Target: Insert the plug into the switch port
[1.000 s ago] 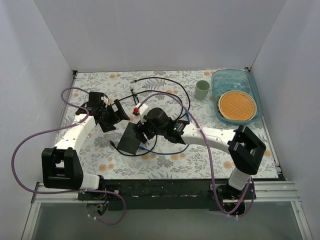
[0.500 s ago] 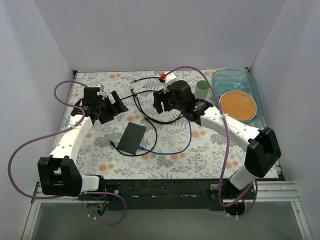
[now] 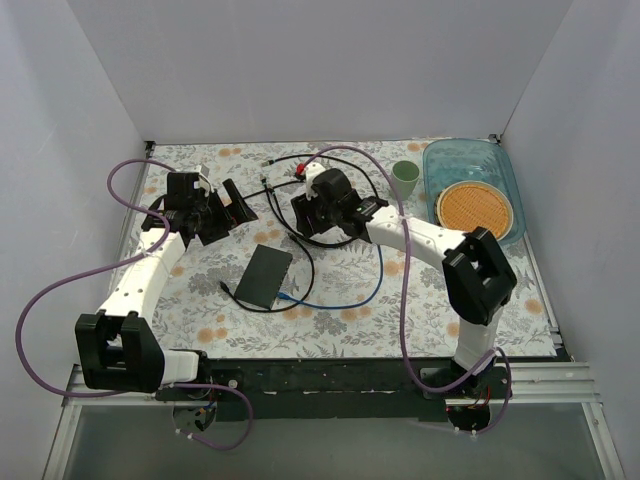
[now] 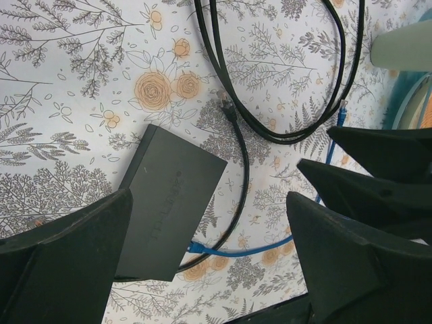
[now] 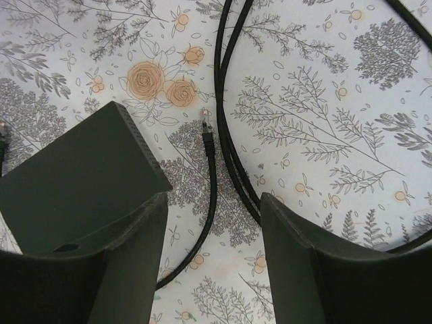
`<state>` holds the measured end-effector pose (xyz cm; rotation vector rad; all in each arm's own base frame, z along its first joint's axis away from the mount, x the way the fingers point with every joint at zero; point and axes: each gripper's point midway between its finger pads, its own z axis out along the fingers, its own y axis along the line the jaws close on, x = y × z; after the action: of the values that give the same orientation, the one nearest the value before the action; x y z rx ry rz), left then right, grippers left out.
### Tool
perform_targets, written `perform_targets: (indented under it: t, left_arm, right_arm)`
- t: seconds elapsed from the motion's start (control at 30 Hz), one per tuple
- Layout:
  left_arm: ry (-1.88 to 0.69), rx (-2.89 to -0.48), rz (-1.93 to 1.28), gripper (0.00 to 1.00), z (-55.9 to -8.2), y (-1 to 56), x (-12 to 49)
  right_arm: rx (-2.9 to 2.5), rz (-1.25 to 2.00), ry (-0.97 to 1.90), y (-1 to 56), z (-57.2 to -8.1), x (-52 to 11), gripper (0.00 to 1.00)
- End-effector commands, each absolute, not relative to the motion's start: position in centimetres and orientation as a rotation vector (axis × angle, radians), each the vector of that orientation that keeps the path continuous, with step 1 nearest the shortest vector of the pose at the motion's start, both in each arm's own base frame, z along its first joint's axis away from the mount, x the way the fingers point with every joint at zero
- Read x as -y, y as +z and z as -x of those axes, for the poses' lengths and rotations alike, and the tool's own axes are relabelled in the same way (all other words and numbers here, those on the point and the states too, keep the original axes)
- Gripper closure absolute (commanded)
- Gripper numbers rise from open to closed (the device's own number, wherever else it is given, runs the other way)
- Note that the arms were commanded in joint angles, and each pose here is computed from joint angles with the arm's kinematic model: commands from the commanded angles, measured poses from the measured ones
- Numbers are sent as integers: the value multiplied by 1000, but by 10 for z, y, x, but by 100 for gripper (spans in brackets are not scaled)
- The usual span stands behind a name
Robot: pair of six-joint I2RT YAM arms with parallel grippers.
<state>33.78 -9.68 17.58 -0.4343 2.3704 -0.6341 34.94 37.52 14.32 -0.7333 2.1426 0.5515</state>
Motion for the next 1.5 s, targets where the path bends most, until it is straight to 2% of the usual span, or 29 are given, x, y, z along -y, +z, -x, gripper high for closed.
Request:
perform_targets:
  t: [0.0, 0.07, 0.27, 0.3, 1.17, 1.27, 1.33, 1.4, 1.43, 1.47]
  left_arm:
    - [-667, -2360, 402, 2, -337, 180, 100]
    - [-674, -2366, 405, 2, -335, 178, 101]
    - [-693, -2392, 388, 2, -330, 170, 104]
    - [-701, -2396, 382, 2, -329, 169, 105]
    - [-740, -2428, 383, 2, -317, 159, 109]
    - [-732, -2424, 383, 2, -316, 159, 108]
    - [-729, -2424, 386, 2, -315, 159, 108]
    - [-726, -2429, 388, 2, -313, 158, 108]
    - [-724, -2427, 388, 2, -313, 158, 107]
    - [-725, -2427, 389, 2, -313, 158, 107]
  right_arm:
    - [-2115, 753, 592, 146, -360, -395, 39]
    - [-2129, 776, 614, 136, -360, -401, 45]
    - [-2185, 815, 619, 105, -361, -415, 48]
    - [-2194, 823, 619, 99, -360, -417, 53]
    - [-2261, 831, 565, 27, -360, -432, 62]
    - [-2252, 839, 515, 18, -363, -435, 66]
    - [-2255, 852, 486, 13, -362, -437, 73]
    - [-2256, 854, 424, 9, -364, -439, 92]
    - [-2256, 852, 396, 9, -365, -439, 99]
    - [-2262, 842, 356, 11, -367, -434, 99]
